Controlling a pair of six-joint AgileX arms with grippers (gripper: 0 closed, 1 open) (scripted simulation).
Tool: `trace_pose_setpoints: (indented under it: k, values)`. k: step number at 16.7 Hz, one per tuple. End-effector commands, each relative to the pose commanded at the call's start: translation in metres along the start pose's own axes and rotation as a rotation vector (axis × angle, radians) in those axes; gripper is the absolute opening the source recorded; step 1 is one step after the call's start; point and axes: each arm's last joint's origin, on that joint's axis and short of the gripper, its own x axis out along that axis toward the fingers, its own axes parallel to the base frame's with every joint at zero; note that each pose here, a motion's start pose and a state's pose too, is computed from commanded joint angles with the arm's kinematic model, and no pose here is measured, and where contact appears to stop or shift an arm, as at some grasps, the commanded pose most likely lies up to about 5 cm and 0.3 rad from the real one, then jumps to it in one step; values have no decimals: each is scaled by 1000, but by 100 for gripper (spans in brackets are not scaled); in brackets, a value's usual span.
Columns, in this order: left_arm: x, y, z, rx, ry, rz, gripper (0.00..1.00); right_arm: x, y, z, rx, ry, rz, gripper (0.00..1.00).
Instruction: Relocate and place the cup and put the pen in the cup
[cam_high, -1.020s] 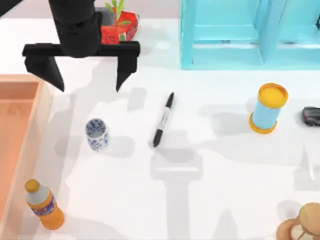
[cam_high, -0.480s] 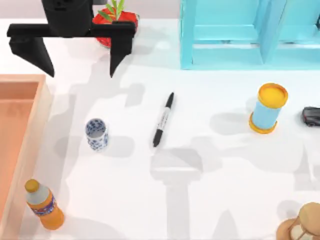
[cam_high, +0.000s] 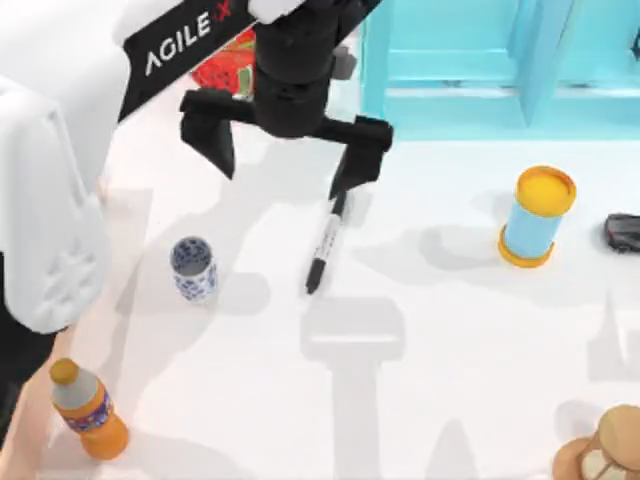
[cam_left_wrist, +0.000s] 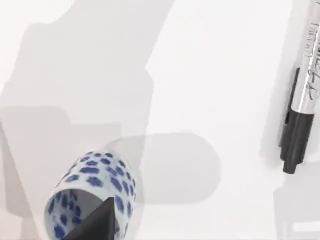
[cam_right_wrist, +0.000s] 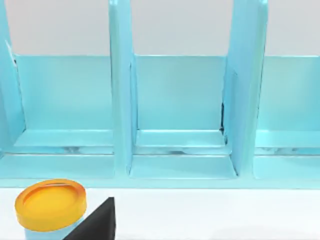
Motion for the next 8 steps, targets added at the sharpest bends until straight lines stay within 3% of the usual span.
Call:
trace_pose_setpoints:
  k: [4,8]
  values:
    - [38,-54,3,87,-52,39,100,0,0,0,0,0,0,100]
    - [40,-54,3,87,-47,40,100,0,0,0,0,0,0,100]
